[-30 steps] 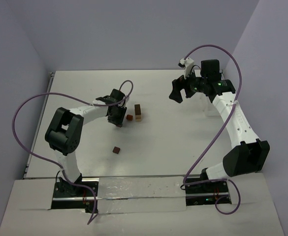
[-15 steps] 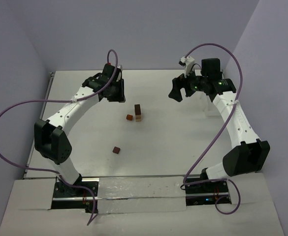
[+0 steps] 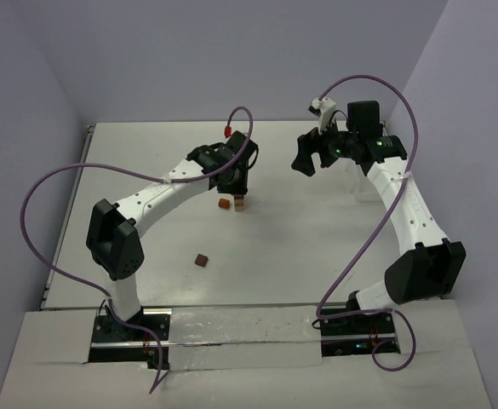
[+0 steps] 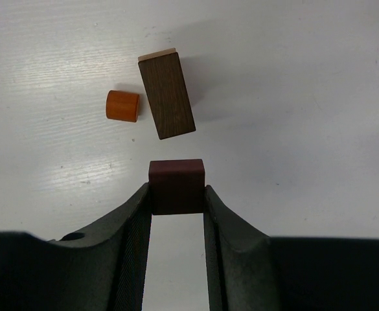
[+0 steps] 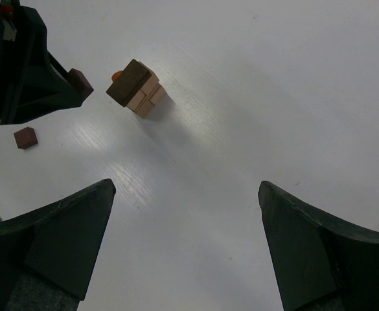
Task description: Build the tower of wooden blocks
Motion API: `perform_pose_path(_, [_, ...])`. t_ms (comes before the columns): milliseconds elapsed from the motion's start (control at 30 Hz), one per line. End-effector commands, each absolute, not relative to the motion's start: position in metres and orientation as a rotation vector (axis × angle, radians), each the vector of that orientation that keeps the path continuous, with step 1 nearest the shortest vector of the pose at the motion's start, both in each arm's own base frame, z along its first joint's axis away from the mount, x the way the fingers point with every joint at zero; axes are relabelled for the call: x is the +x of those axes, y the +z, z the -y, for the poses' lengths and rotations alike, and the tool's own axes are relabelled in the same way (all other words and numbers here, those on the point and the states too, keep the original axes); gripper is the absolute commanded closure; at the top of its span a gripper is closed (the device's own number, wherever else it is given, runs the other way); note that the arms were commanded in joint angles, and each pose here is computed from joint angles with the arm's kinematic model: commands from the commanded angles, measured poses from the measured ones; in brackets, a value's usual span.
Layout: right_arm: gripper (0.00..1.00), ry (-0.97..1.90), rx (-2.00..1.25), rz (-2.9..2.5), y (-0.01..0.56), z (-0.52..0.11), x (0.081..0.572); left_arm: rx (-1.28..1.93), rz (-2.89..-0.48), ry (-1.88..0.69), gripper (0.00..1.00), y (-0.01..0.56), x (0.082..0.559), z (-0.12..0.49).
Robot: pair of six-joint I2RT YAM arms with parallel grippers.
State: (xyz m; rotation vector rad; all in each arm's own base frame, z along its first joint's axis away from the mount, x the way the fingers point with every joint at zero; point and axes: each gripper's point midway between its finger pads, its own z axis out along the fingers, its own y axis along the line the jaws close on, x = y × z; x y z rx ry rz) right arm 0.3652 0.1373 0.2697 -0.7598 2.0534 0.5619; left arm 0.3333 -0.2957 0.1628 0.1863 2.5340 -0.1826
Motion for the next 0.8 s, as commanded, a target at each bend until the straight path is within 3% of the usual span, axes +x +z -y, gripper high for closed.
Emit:
perform_pose_path(0, [0.0, 0.546, -0.747, -2.018, 0.286, -0.136, 0.373, 0.095, -2.468, -0.104, 1.0, 0.176, 0.344, 0.295])
perform_pose_path(767, [0.0, 0.562, -0.751, -2.03, 0.281, -0.138, 0.375, 0.109, -2.53, -0.128, 1.0, 0.155, 0.364, 0.318])
